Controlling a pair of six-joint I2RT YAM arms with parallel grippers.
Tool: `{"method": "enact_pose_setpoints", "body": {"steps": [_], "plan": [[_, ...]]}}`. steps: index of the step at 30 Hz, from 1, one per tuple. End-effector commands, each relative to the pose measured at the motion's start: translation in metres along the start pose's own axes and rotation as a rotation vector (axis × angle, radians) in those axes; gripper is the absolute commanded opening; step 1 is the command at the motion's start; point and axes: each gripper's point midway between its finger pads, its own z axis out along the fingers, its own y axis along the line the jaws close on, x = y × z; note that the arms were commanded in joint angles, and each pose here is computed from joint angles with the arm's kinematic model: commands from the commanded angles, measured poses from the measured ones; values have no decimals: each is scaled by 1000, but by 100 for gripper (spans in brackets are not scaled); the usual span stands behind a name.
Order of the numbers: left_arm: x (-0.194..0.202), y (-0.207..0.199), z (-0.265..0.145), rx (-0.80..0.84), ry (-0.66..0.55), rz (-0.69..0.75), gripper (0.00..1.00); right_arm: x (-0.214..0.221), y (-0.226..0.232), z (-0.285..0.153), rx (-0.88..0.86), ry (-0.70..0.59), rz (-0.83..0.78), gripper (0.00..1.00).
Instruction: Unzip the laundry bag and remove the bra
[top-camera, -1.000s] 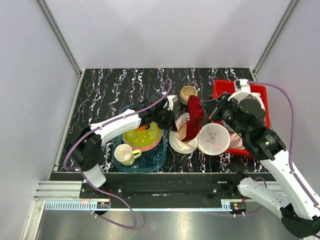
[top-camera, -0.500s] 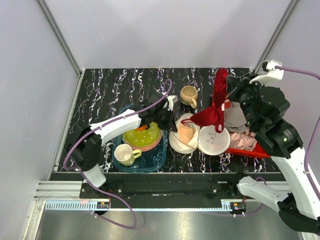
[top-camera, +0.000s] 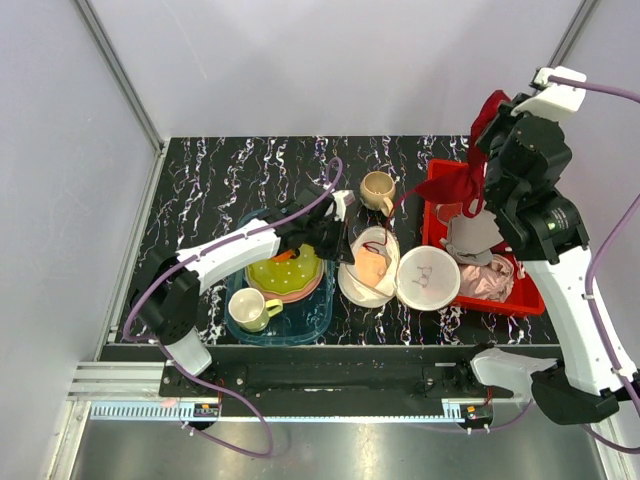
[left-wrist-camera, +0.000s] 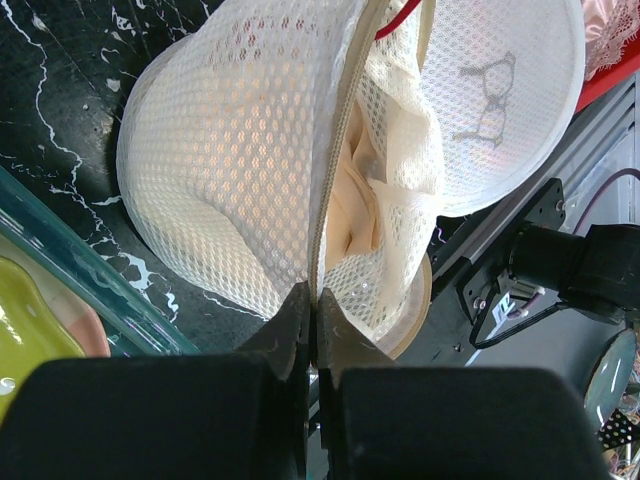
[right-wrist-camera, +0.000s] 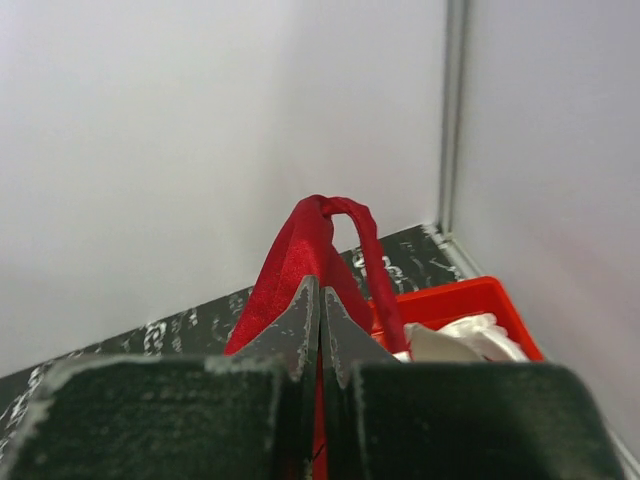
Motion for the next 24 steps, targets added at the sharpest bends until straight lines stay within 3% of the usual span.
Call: {"method": "enact_pose_setpoints", "body": {"steps": [1, 8, 10, 14, 16, 17, 18, 19, 24], "plan": [[-8, -12, -15, 40, -44, 28, 0, -29, -30, 10, 132, -81, 2, 0], [-3, -27, -21, 120, -34, 53, 0, 45, -87, 38, 276, 58, 23, 0], [-3, -27, -21, 127, -32, 53, 0, 85, -125, 45, 406, 137, 37, 0], [-2, -33, -19, 161, -18, 45, 0, 175, -157, 61, 494, 344, 31, 0], [1, -41, -20, 222, -12, 42, 0, 193, -159, 60, 512, 422, 46, 24], [2, -43, -20, 235, -9, 41, 0, 198, -150, 63, 475, 452, 66, 41], [3, -44, -21, 244, -4, 42, 0, 199, -146, 64, 455, 461, 83, 71], [2, -43, -20, 240, -5, 41, 0, 196, -140, 64, 432, 453, 109, 80], [4, -40, -17, 233, 5, 42, 0, 175, -95, 56, 195, 437, 249, 86]]}}
